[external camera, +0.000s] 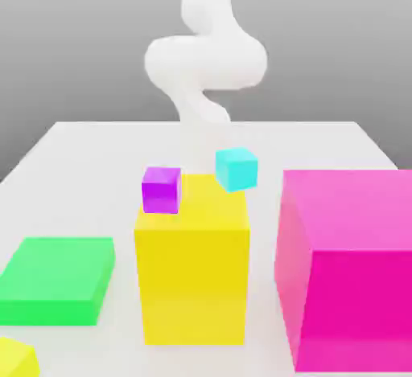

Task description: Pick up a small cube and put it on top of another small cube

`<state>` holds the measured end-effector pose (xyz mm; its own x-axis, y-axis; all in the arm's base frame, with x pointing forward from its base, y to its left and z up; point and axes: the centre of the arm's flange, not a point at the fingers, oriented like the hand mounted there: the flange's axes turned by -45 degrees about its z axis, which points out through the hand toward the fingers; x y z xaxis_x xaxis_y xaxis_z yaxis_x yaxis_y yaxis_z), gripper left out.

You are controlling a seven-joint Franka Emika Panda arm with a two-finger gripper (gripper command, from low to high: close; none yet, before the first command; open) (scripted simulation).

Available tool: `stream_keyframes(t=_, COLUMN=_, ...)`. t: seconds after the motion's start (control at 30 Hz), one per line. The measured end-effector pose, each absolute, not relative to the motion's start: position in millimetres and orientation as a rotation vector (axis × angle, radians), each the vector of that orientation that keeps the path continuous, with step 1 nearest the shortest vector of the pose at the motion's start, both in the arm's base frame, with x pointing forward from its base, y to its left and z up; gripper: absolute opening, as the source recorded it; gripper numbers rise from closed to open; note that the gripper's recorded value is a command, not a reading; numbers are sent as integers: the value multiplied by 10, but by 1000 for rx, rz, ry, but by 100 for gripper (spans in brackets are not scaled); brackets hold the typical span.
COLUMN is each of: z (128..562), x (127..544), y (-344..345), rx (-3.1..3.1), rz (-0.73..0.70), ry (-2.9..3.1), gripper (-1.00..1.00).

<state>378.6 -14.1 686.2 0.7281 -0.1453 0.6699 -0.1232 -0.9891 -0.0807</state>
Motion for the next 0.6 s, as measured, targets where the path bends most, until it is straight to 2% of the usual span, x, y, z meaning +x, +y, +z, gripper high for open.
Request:
stream_keyframes(t=0.3, z=5750, x=4746, y=-829, rx=-2789, rz=-781, ry=967, gripper=0)
stream_keyframes(t=0.6, z=4362, x=5229, y=-1692, rx=-2508, rz=-456, ry=1677, gripper=0)
